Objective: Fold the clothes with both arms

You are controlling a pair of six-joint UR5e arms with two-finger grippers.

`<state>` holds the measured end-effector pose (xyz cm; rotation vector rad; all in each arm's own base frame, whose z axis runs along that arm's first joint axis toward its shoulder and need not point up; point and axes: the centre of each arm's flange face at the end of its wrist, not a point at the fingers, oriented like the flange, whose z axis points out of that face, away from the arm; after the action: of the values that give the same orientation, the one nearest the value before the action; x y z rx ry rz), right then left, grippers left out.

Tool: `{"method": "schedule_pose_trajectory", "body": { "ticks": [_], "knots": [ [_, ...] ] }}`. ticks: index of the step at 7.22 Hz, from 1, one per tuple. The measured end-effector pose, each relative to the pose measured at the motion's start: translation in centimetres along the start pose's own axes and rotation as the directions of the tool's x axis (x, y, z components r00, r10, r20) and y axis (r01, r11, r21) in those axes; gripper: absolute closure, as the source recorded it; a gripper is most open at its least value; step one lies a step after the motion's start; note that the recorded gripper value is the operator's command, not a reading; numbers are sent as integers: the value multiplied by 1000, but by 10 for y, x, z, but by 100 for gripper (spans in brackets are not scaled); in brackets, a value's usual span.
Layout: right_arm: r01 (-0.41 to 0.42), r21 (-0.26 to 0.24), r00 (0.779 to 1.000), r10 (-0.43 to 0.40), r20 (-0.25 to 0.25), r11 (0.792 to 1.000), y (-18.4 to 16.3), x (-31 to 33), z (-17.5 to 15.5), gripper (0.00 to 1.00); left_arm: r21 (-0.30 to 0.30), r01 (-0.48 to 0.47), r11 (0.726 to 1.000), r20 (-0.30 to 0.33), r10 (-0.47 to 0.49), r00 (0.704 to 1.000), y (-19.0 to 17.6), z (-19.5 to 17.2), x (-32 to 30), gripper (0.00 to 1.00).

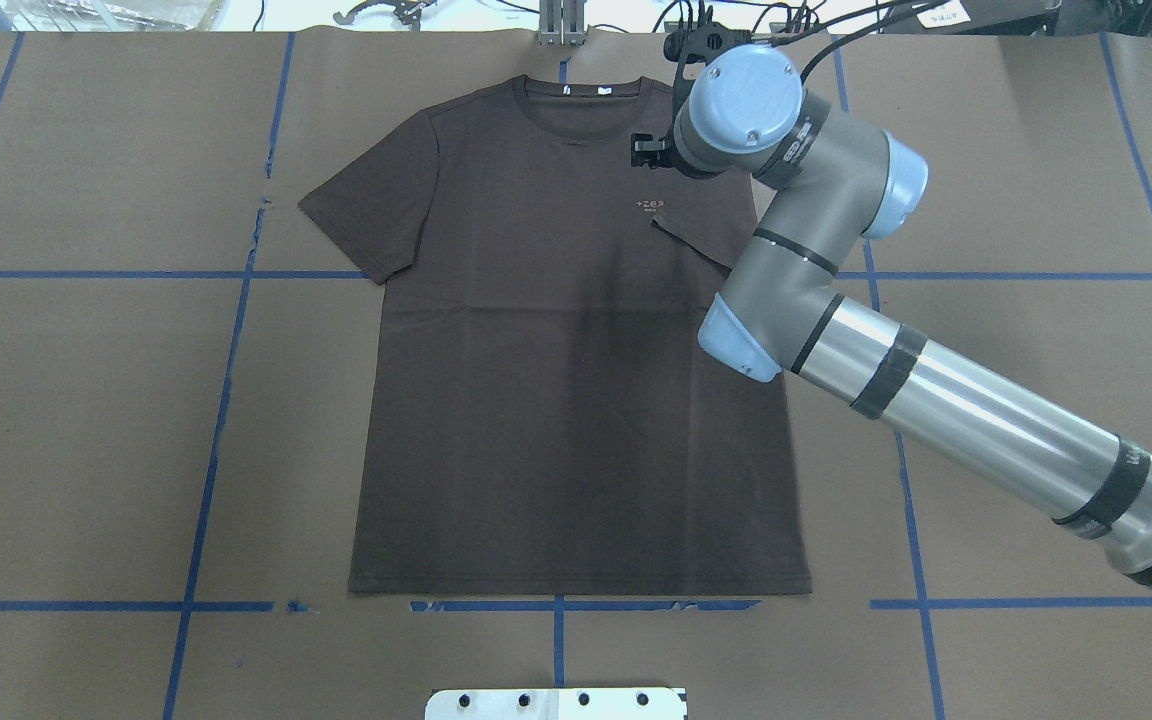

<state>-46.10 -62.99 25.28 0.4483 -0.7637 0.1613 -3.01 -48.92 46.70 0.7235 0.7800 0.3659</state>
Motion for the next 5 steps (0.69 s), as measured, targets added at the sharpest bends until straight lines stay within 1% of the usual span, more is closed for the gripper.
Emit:
{"method": "schedule_pose_trajectory", "body": {
  "ticks": [1, 2, 3, 4, 5],
  "knots": [
    [40, -49, 998, -38, 41, 998, -16, 45, -29, 0, 21, 3, 1000, -25, -3, 1000, -13, 10, 14, 0],
    [85, -82, 994, -79, 80, 993, -28, 100, -57, 0, 21, 61, 998, -58, -59, 997, -28, 26, 30, 0],
    [140, -112, 985, -127, 116, 984, -39, 161, -77, 0, 24, 169, 985, -74, -167, 983, -44, 40, 47, 0],
    [198, -140, 973, -177, 147, 970, -43, 219, -89, 0, 33, 271, 962, -70, -268, 961, -56, 60, 65, 8],
    [236, -161, 964, -209, 165, 958, -38, 277, -95, 0, 39, 369, 929, -63, -366, 929, -72, 93, 88, 26]
  ]
}}
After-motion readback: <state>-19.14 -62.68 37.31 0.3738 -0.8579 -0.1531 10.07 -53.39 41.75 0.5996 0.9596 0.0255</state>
